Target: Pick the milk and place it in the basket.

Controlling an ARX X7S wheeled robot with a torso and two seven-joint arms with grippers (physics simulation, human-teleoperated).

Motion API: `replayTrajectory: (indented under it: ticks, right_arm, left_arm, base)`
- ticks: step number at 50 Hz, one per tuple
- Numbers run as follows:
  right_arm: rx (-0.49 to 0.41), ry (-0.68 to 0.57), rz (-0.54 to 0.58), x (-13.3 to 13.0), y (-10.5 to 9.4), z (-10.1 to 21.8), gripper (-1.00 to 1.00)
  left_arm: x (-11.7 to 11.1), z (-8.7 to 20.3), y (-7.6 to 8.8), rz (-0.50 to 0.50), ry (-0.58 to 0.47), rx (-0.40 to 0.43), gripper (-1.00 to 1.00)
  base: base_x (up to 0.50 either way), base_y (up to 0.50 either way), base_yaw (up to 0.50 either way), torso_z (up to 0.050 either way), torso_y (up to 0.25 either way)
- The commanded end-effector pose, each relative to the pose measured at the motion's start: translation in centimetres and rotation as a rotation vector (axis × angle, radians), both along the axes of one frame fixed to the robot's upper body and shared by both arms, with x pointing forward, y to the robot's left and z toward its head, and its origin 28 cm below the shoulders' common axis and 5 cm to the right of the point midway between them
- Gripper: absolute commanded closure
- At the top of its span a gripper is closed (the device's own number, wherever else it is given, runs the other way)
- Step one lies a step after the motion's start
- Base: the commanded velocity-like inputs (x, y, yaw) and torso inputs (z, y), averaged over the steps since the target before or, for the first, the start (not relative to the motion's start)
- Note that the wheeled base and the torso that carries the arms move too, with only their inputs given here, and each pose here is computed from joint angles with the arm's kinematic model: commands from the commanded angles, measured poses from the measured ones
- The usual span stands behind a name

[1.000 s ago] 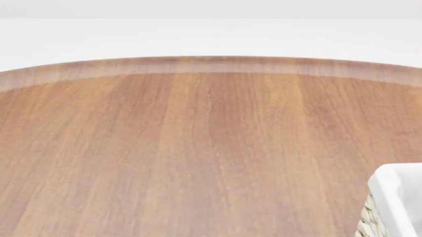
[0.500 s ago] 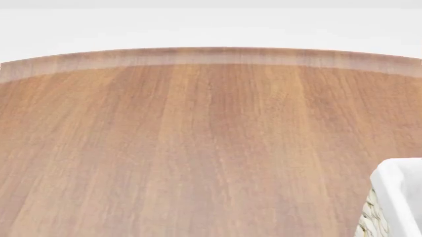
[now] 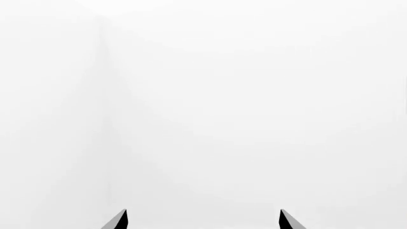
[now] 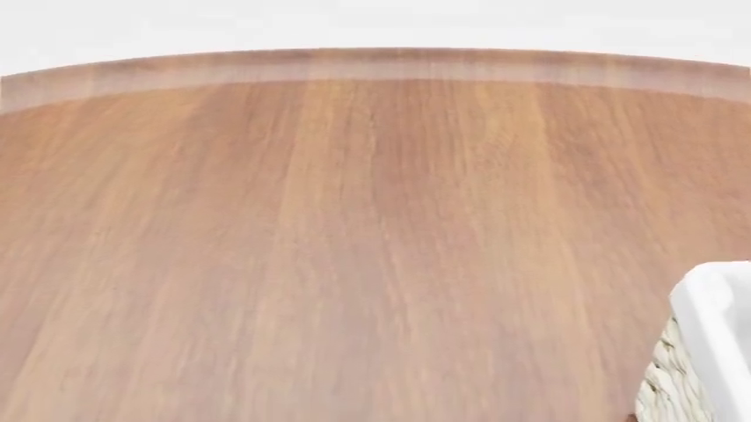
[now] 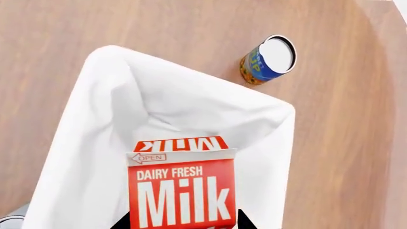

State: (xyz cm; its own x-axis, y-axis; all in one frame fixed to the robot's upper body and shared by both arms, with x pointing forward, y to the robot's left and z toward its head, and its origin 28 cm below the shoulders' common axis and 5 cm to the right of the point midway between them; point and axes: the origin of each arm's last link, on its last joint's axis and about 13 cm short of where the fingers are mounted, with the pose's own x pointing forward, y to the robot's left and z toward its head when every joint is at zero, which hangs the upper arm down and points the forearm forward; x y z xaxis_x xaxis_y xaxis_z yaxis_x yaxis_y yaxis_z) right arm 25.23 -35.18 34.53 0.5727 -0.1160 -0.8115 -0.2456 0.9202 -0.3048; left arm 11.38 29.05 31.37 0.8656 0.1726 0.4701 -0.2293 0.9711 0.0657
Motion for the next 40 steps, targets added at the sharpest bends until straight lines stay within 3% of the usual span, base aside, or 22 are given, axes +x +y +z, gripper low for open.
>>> replayTrajectory:
  ticks: [1,40]
  right_arm:
    - [-0.009,-0.021,0.015,-0.2,0.3,0.7,1.00]
    - [-0.024,0.017,0.001,-0.3,-0.3,-0.3,1.00]
  left_arm:
    - [0.0,0.0,0.1,-0.014,-0.025,-0.012,-1.00]
    - [0.1,0.0,0.3,-0.010,-0.029,-0.031,-1.00]
  base:
    - [0.00,0.00,0.00,0.000,-0.025]
    - [0.00,0.00,0.00,0.000,-0.022]
